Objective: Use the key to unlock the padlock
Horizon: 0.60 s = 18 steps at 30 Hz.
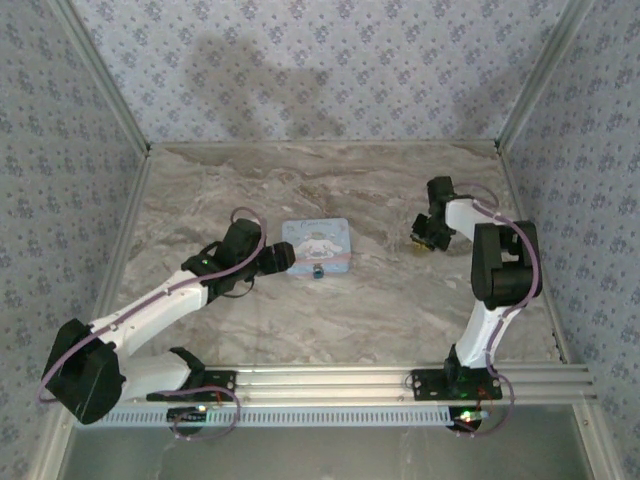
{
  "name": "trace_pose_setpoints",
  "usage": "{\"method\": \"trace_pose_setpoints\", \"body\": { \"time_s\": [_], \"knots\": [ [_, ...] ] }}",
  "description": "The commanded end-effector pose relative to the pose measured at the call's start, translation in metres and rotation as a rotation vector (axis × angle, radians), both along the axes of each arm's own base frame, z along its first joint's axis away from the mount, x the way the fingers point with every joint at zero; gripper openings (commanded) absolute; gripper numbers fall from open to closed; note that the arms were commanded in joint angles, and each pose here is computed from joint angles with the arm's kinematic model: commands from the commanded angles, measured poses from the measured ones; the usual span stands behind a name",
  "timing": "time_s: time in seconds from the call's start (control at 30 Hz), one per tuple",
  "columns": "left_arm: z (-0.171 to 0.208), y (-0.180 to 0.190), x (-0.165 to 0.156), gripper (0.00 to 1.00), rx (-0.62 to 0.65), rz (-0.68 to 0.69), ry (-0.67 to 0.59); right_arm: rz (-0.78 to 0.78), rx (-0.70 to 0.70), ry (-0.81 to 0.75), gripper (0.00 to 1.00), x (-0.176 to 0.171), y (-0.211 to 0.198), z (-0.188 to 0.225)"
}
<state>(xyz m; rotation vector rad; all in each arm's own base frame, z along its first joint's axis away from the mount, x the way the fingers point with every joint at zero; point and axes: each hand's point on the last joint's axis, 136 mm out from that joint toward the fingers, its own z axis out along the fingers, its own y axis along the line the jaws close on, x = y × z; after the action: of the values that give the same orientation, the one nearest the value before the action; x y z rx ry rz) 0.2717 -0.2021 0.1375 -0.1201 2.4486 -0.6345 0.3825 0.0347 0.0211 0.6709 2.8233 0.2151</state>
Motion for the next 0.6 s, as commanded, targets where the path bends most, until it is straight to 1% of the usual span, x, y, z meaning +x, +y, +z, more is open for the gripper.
{"method": "trace_pose_setpoints", "body": {
  "time_s": [0.0,0.03,0.07,0.13,0.23,0.4,0.57],
  "knots": [
    [-0.007,0.005,-0.003,0.78,0.026,0.018,0.018,-0.008,0.031,0.033,0.05,-0.008,0.002,-0.013],
    [-0.008,0.005,-0.003,0.78,0.026,0.021,0.018,-0.006,0.033,0.032,0.01,-0.009,0.003,-0.013],
    [-0.008,0.005,-0.003,0.77,0.025,0.022,0.018,-0.003,0.035,0.025,0.00,-0.008,0.003,-0.011],
    [-0.007,0.005,-0.002,0.78,0.023,0.024,0.018,0.002,0.034,0.006,0.00,-0.007,0.002,-0.005],
    [-0.003,0.004,-0.002,0.79,0.017,0.019,0.013,0.011,0.055,-0.058,0.00,-0.005,0.006,0.016],
    [0.010,-0.001,0.003,0.79,0.002,0.009,-0.008,0.054,0.140,-0.232,0.00,-0.002,0.022,0.076],
    [0.034,-0.013,0.010,0.79,-0.044,-0.023,-0.049,0.166,0.260,-0.419,0.00,-0.010,0.050,0.148]
  ]
}}
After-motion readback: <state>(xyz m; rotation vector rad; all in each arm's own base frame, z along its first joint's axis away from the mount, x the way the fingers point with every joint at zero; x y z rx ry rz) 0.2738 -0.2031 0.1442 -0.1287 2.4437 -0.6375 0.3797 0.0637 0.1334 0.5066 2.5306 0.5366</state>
